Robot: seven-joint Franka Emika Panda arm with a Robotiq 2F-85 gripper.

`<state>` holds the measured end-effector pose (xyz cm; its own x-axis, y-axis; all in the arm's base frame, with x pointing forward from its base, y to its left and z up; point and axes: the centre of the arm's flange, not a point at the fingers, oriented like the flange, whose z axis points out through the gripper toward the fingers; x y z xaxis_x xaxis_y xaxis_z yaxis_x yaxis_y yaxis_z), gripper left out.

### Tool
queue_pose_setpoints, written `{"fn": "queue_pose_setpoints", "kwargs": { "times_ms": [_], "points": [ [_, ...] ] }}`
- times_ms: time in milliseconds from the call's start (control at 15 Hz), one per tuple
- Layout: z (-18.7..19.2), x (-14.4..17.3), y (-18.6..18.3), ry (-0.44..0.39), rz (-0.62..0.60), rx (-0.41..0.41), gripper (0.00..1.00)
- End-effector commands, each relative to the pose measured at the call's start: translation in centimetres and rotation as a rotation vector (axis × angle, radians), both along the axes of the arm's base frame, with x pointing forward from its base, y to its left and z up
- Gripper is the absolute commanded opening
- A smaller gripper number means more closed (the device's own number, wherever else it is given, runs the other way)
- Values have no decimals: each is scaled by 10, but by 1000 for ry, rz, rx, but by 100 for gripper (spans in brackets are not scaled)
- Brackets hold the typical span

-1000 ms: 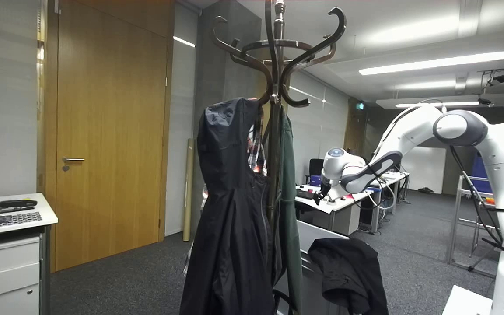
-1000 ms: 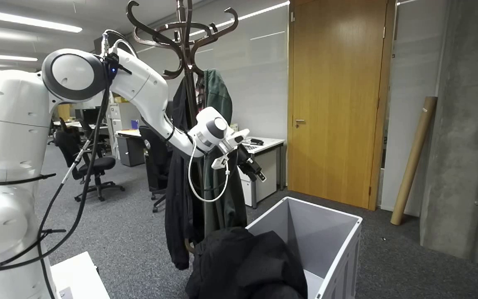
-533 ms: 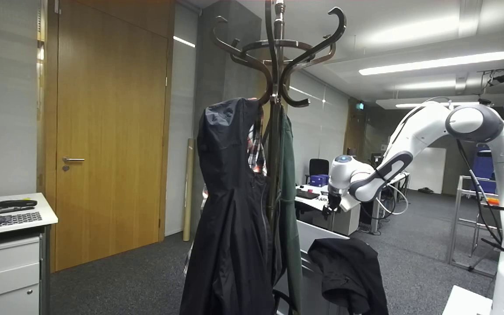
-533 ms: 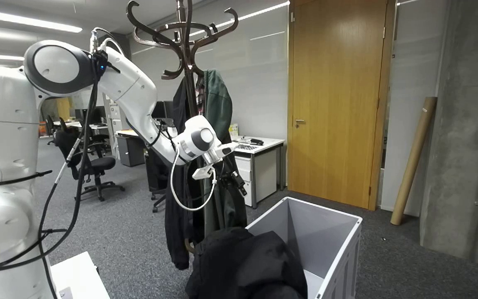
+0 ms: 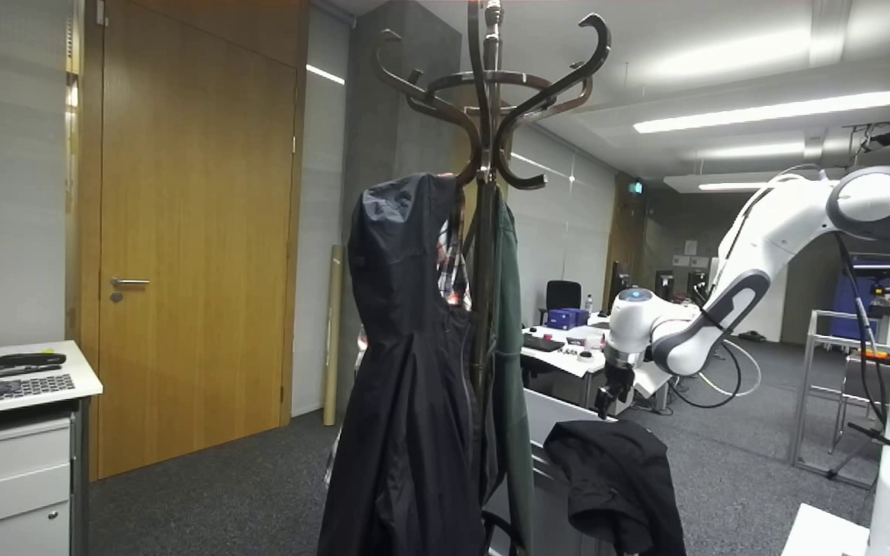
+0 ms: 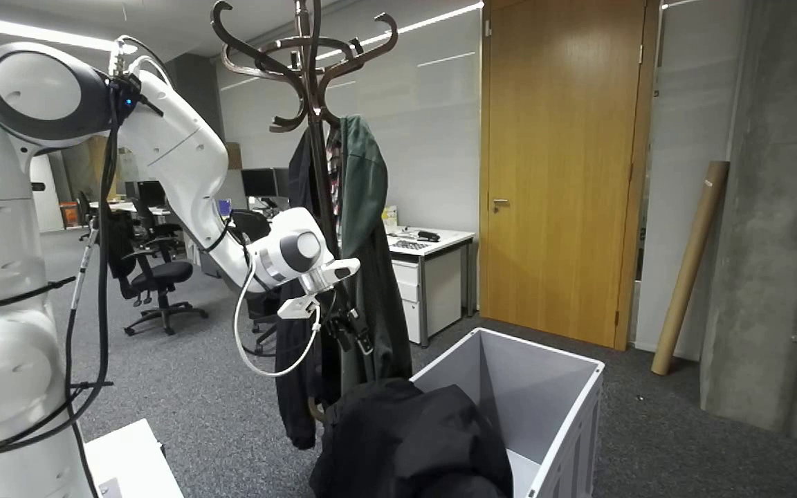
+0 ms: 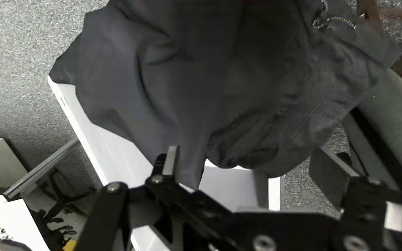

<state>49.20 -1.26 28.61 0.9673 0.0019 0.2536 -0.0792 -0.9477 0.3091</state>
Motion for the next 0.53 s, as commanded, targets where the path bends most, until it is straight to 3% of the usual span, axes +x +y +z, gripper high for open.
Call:
{"fn": "queue_pose_setpoints", "kwargs": {
  "times_ms": [0, 467],
  "points": [
    [-13, -43, 1, 15, 8, 30, 100],
    [-57, -80, -25, 81, -24, -6, 100]
  ]
}}
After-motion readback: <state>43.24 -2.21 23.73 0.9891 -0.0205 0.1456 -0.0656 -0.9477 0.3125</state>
